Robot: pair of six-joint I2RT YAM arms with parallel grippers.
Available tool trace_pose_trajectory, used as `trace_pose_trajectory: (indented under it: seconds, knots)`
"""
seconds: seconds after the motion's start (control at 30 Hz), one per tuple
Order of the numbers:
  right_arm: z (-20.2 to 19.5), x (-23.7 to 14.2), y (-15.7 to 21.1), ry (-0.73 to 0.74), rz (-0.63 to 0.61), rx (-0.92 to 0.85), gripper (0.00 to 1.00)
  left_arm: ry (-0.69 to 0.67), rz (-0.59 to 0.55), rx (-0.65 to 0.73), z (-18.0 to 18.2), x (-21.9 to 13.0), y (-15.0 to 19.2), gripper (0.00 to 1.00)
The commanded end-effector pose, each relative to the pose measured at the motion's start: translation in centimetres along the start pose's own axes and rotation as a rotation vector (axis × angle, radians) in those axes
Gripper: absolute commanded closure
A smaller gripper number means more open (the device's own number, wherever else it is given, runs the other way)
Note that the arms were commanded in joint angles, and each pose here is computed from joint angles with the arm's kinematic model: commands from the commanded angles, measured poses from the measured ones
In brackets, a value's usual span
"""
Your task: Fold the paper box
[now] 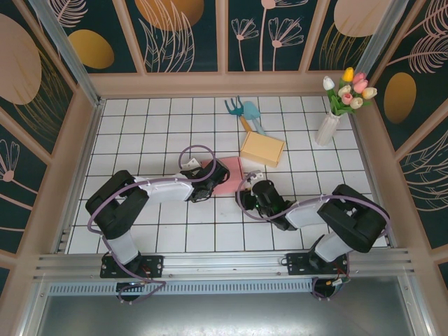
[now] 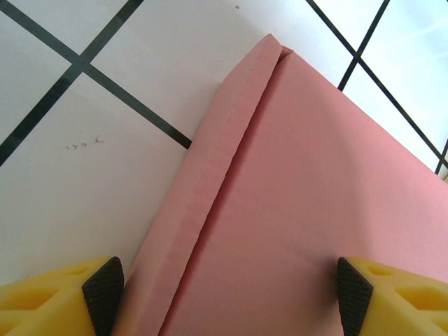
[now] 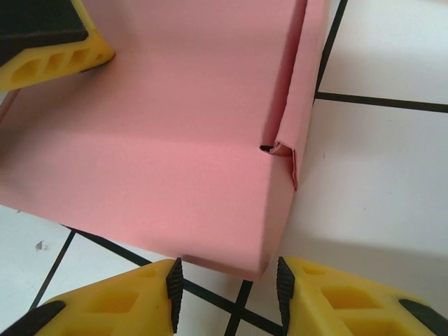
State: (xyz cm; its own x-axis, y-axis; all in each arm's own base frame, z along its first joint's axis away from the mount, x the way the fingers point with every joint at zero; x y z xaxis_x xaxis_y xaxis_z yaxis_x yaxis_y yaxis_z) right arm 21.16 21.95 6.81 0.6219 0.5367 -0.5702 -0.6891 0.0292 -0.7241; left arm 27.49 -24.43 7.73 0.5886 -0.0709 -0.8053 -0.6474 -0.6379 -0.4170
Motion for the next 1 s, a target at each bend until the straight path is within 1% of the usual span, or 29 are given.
trace_pose_trajectory:
  seconds: [0.0, 0.27, 0.57, 0.8, 0.87, 0.97]
  knots:
    - [-0.1, -0.7, -0.2, 0.000, -0.017, 0.021, 0.55, -0.308, 0.088, 0.120, 7.4, 2.3, 2.0, 0.22]
    - [-0.5, -2.7, -0.7, 0.021, -0.049, 0.029, 0.52, -0.319, 0.083, 0.124, 7.4, 2.4, 2.0, 0.22]
    - [0.2, -5.1, -2.1, -0.033, -0.107, 0.070, 0.54, -0.315, 0.083, 0.128, 7.2, 2.2, 1.8, 0.22]
    - [0.1, -6.0, -2.5, -0.019, -0.096, 0.108, 0.62, -0.313, 0.094, 0.126, 7.1, 2.2, 2.0, 0.22]
    - [0.1, -5.9, -2.7, -0.021, -0.096, 0.111, 0.66, -0.310, 0.099, 0.127, 7.1, 2.1, 2.0, 0.22]
    - [0.2, -5.7, -3.0, -0.028, -0.102, 0.116, 0.67, -0.307, 0.089, 0.131, 7.2, 1.9, 1.8, 0.22]
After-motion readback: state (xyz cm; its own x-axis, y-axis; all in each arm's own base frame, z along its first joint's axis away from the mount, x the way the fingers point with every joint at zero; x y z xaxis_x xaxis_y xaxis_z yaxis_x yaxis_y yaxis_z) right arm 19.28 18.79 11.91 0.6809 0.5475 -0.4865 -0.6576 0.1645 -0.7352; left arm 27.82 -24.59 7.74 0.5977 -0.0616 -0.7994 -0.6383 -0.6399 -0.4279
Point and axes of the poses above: each hand's point on the last joint's axis, 136 mm out from that joint toward the fingers, its own x axis out along the fingers, its own z axis along the line the jaws close on, y = z × x, the point moved 6 cm from there along -x, back along the fingers, and after that the axes turned 4 degrees about x, right-handed, at the moved point
